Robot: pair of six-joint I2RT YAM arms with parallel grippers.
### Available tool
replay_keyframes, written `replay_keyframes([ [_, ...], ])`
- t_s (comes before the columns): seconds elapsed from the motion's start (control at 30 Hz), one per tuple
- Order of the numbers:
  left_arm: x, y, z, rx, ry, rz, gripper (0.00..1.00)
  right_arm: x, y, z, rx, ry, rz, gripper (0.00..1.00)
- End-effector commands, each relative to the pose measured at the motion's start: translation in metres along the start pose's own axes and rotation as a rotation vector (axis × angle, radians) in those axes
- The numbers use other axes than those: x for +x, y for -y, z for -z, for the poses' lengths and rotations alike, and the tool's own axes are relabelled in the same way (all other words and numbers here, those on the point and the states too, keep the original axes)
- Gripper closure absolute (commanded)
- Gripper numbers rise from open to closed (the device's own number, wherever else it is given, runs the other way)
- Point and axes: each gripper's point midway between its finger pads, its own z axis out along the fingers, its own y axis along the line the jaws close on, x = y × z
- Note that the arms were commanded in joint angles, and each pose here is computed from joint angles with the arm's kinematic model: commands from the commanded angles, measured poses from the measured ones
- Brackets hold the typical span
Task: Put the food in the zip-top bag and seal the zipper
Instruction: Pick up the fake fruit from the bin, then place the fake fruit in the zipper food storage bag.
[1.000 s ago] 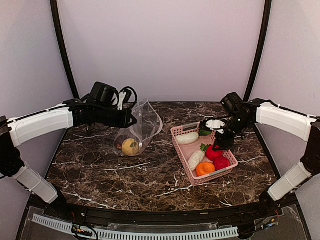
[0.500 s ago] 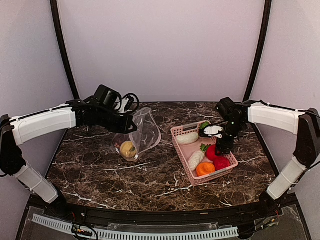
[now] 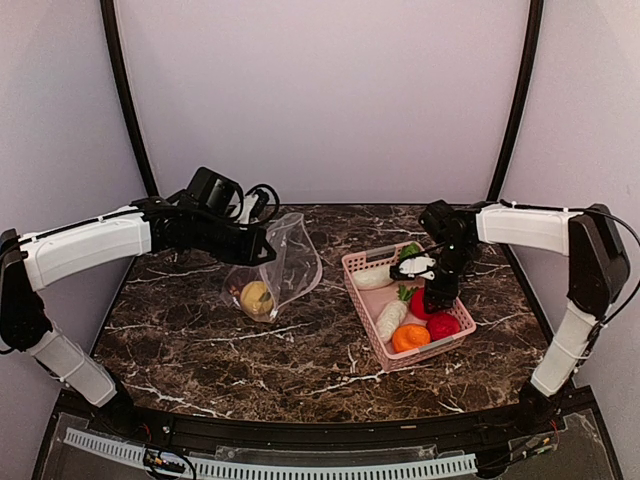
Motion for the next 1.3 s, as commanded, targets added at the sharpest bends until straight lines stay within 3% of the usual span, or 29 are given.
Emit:
replay_keyframes([
  [0.0, -0.002, 0.005, 0.011, 0.009, 0.006, -0.009, 0.99, 0.003, 0.002, -0.008, -0.021, -0.039, -0.002, 0.28],
  [0.17, -0.001, 0.007, 0.009, 0.020, 0.005, 0.008, 0.99, -0.001, 0.005, -0.007, -0.023, -0.041, -0.020, 0.42],
  [0.37, -0.004, 0.009, 0.007, 0.030, 0.011, 0.021, 0.99, -0.025, 0.016, 0.048, 0.051, 0.094, -0.035, 0.48],
  [0.57, -0.011, 0.012, 0.005, 0.023, 0.023, 0.033, 0.99, -0.066, 0.010, 0.127, 0.092, 0.358, -0.005, 0.50],
  [0.97, -0.019, 0.044, -0.001, 0.017, 0.019, 0.001, 0.99, -0.159, -0.062, 0.238, -0.070, 0.824, 0.169, 0.51],
  [1.27, -0.037, 0.062, 0.021, -0.002, 0.011, 0.012, 0.99, -0.203, -0.097, 0.281, -0.318, 1.001, 0.189, 0.51],
])
